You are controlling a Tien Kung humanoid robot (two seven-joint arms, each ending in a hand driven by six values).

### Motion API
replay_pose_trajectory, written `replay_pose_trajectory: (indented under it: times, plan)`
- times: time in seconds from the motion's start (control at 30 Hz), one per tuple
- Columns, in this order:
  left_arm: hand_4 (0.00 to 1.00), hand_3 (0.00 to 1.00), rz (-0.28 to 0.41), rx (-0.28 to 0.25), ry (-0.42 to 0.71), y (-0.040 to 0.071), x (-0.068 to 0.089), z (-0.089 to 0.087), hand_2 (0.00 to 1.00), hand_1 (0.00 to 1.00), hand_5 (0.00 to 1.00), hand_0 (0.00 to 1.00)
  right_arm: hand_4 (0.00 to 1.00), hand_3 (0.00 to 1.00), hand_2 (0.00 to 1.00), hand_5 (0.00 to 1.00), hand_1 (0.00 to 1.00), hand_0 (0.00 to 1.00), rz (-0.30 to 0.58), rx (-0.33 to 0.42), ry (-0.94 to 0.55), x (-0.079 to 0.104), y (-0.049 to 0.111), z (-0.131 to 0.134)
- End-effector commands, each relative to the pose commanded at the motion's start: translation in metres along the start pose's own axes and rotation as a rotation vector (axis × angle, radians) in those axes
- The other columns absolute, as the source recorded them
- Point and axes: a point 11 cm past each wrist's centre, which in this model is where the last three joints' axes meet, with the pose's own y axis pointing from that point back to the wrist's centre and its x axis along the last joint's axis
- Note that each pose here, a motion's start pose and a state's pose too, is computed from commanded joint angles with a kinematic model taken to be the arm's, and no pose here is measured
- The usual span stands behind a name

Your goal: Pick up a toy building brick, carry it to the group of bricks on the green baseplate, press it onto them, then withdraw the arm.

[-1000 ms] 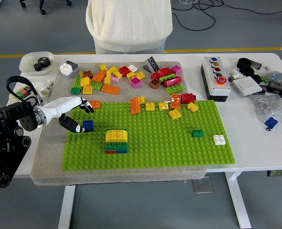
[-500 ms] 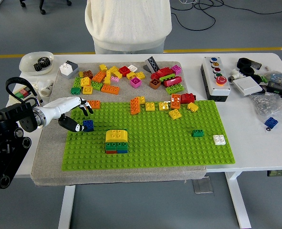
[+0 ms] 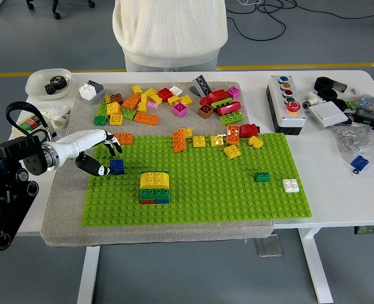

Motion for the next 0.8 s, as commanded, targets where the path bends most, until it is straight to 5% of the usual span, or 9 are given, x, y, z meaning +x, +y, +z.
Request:
replay_pose_trajectory:
  times: [0.8]
  plan:
    - [0.897,0.705,0.001,0.007,0.013,-0.0034,-0.0069,0.001,0.683,0.806,0.183,0.998,0.896,0.634,0.729,0.478,0.649,0.749,0.001,0.001,0.003,0.0005,0.0,-0.0005]
